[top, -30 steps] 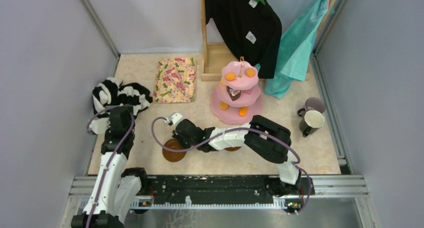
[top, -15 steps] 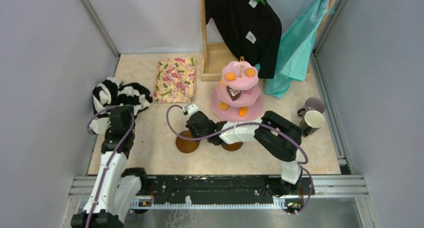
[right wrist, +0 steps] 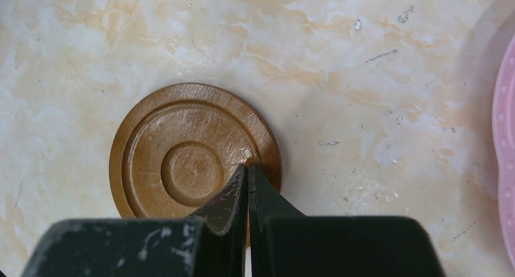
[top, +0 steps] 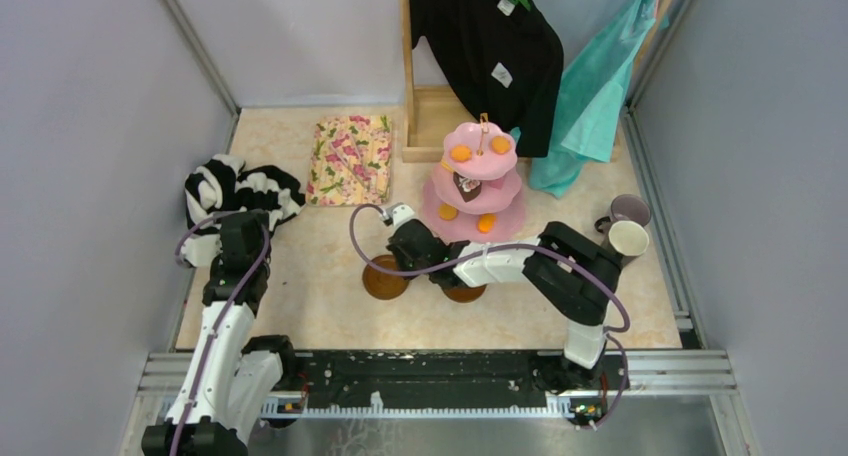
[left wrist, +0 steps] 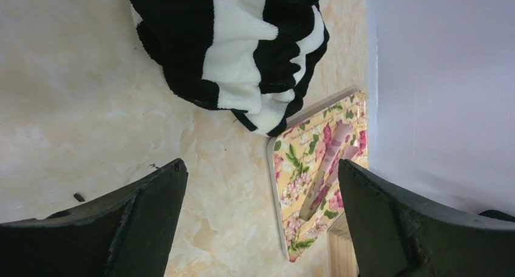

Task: Serve the afternoon tea
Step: Move the coaster to the center of the board.

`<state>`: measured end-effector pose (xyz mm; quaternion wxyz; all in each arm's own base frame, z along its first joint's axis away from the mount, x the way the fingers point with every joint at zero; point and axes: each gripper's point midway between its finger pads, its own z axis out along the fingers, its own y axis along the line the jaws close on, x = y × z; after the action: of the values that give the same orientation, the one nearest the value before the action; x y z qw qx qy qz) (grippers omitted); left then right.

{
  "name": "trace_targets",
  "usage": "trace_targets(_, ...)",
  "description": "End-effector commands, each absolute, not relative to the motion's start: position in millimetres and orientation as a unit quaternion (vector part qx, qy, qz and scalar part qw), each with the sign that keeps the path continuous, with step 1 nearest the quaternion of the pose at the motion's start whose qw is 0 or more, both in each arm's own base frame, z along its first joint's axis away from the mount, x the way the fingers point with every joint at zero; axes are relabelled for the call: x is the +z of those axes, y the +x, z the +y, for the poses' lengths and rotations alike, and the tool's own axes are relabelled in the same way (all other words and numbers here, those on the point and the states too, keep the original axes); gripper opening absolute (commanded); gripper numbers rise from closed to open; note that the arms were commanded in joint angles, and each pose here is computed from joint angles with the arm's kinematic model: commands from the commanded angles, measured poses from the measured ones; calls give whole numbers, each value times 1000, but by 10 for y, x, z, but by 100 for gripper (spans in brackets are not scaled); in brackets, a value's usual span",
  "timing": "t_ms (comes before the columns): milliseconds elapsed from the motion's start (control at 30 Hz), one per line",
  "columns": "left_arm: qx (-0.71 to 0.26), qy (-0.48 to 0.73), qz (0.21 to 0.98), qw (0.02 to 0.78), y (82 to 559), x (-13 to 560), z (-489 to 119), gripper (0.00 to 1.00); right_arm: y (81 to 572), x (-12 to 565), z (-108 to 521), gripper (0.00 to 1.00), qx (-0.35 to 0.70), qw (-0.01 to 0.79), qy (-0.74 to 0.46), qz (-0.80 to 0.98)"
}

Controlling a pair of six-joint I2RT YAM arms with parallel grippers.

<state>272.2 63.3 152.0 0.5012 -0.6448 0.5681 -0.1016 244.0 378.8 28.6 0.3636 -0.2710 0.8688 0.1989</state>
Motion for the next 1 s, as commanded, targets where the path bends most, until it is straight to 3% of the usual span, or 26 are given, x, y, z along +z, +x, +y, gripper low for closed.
trace_targets(0, -114, -645, 559, 508, 2766, 1618, 639, 98, 2316, -226, 3046, 0, 87, 288, -274, 913)
trace_targets(233, -119, -645, 564, 501, 2788, 1572, 607, 98, 2339, -169, 3051, 0, 96, 291, -274, 911)
trace_targets(333, -137, -615, 586, 509, 2894, 1640, 520, 98, 2354, -16, 3166, 7, 120, 303, -285, 901)
trace_targets(633, -155, -463, 676, 551, 3306, 2031, 165, 99, 2394, 1022, 3601, 24, 210, 391, -313, 840)
trace_targets(833, -106, -338, 725, 590, 3483, 2260, -267, 99, 2397, 1657, 3624, 28, 228, 452, -304, 807)
trace_targets(967, -92, -254, 758, 593, 3542, 2295, -646, 99, 2441, 1949, 3443, 28, 185, 501, -288, 795)
